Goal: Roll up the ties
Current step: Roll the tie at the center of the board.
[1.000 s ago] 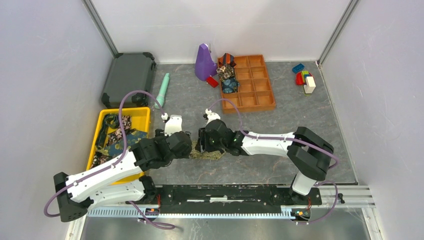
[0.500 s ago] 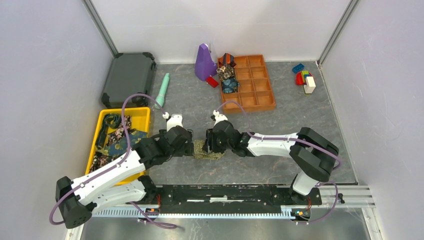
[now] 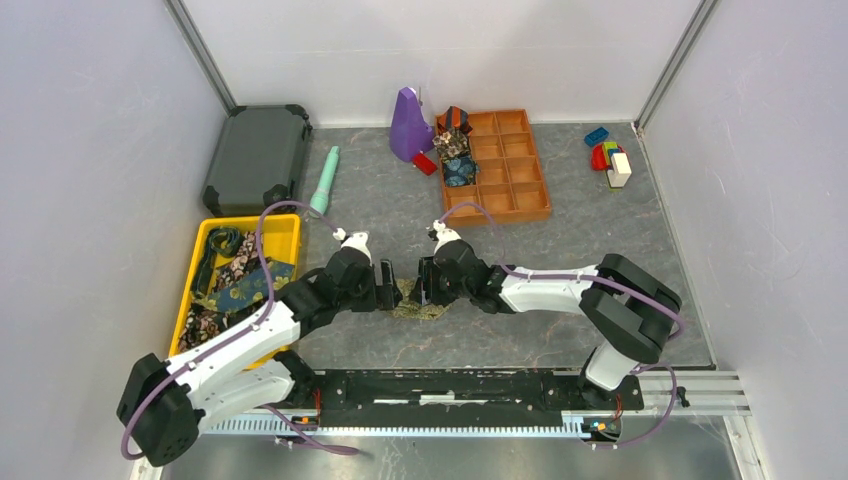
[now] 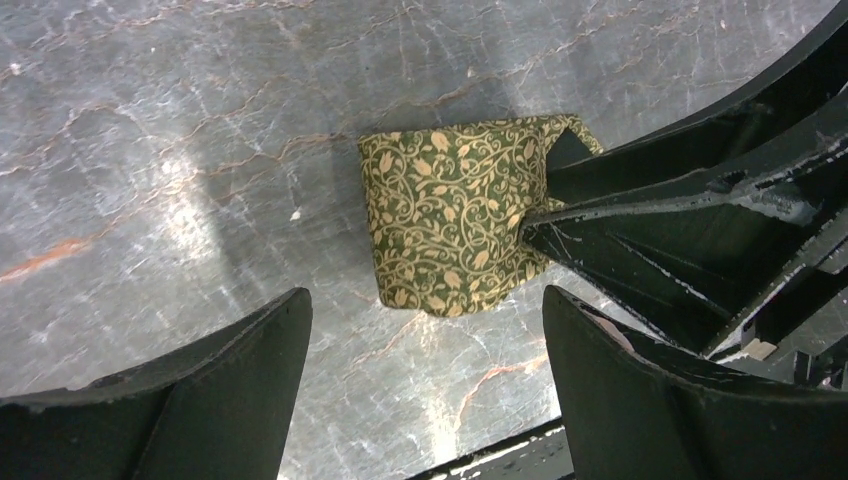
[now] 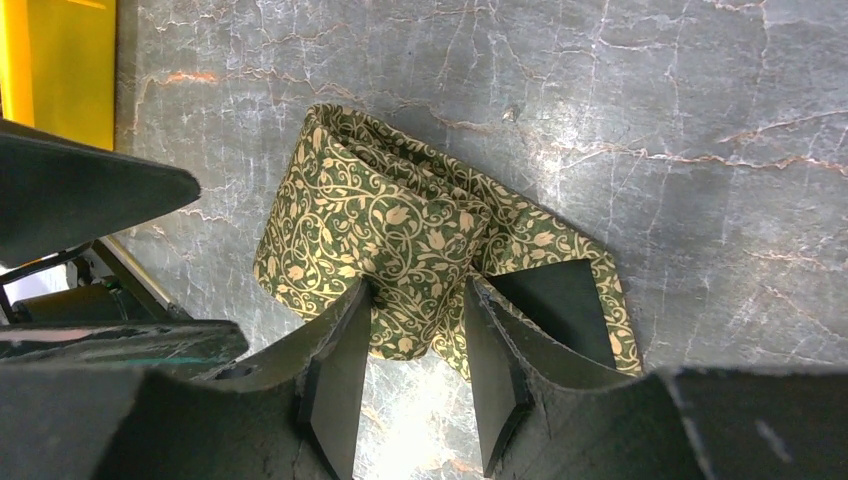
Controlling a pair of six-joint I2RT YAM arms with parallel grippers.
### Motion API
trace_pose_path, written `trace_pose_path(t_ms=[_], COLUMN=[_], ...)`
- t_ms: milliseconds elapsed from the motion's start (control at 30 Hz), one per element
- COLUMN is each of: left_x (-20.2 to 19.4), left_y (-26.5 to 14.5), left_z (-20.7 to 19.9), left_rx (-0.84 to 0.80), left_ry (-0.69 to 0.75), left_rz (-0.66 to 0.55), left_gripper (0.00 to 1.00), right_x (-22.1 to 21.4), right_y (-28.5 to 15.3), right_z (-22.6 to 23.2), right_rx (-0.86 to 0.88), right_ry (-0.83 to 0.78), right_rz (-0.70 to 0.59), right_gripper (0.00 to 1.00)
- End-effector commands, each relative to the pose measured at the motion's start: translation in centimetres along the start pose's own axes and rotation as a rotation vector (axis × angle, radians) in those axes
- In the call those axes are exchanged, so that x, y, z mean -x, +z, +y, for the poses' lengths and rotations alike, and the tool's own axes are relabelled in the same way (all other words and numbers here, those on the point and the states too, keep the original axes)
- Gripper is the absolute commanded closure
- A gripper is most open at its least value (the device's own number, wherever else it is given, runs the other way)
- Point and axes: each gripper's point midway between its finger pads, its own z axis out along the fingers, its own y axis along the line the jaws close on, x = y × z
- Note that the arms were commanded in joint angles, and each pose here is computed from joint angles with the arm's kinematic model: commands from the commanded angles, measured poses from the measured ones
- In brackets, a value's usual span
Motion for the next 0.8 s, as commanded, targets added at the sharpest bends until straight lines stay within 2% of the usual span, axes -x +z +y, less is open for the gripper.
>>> trace_pose_path(t_ms=[0,767], left_x=[1.2,-0.2], left_y=[1.0,4.1], left_z=[-2.0,-1.9], left_rx=[-0.128,-0.226], left_ry=[0.022,0.021], left_rz=[-0.043,-0.029], left_gripper=[0.09,0.14], right_x=[0.0,-1.7], right_y=[-0.3,-0.2], right_z=[-0.2,-1.8], right_rx=[0.018,0.007], right_ry=[-0.011,-0.003], right_rz=[0.000,0.035], right_gripper=[0.55,0.59])
